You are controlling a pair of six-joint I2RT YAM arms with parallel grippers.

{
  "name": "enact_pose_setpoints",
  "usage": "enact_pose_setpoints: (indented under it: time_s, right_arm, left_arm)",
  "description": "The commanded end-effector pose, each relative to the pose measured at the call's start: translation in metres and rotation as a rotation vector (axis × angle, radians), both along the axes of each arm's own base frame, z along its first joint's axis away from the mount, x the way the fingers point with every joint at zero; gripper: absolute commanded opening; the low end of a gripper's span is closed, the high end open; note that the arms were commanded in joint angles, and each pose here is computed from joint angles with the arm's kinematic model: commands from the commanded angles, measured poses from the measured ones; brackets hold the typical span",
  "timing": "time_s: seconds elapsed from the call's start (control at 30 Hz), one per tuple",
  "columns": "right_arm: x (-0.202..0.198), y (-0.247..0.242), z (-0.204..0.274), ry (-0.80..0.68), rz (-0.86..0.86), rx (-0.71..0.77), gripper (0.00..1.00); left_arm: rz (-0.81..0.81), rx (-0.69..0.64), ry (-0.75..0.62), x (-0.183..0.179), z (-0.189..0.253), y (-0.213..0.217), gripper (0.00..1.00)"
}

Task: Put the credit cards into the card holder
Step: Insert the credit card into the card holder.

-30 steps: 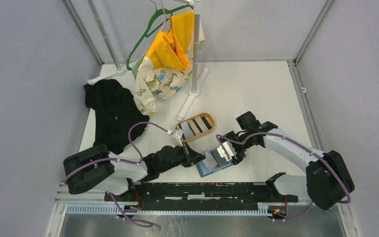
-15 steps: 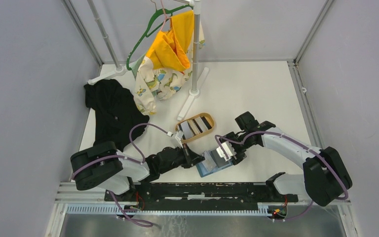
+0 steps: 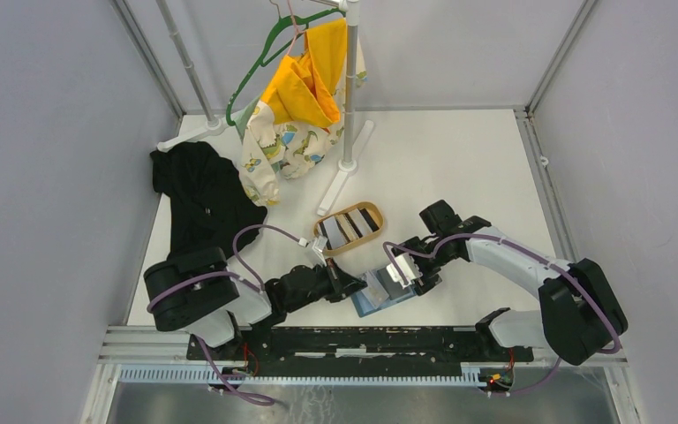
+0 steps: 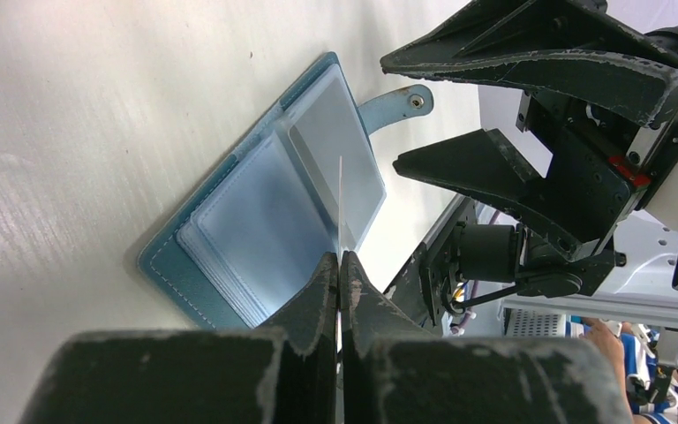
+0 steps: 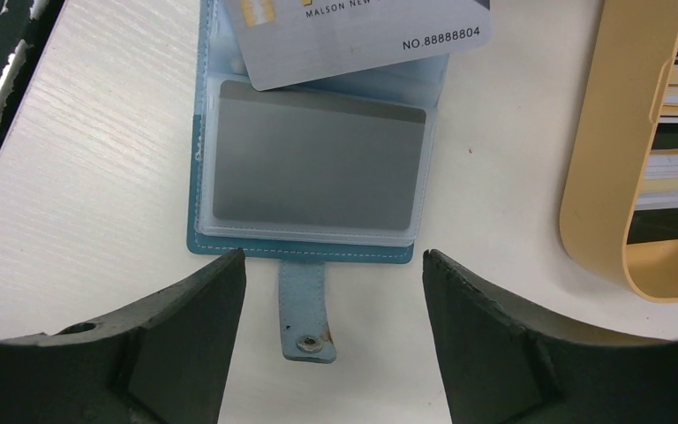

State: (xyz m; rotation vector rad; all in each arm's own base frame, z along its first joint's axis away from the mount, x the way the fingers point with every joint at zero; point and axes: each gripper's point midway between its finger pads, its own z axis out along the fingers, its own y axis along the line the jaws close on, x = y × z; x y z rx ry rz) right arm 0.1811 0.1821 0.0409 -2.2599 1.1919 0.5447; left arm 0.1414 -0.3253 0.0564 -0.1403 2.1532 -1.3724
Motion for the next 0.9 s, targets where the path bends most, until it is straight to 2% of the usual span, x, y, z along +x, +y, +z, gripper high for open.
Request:
enact_pose_setpoints:
  time_s: [0.0, 0.5, 0.87]
  right_arm:
    - [-0.001, -0.001, -0.002, 0.003, 0.009, -0.007, 0.79]
    - [-0.002, -0.008, -0.011, 0.012, 0.001, -0.047, 0.79]
    - [-0.008, -0.015, -0.022, 0.057, 0.016, -0.103, 0.79]
  left_arm:
    - [0.044, -0.090, 0.002, 0.008, 0.015, -0.004, 0.02]
    - [0.045, -0.207, 0.079, 0.008, 0.010, -0.005, 0.02]
    - [0.039, -0.206, 0.115, 0.005, 0.002, -0.005, 0.02]
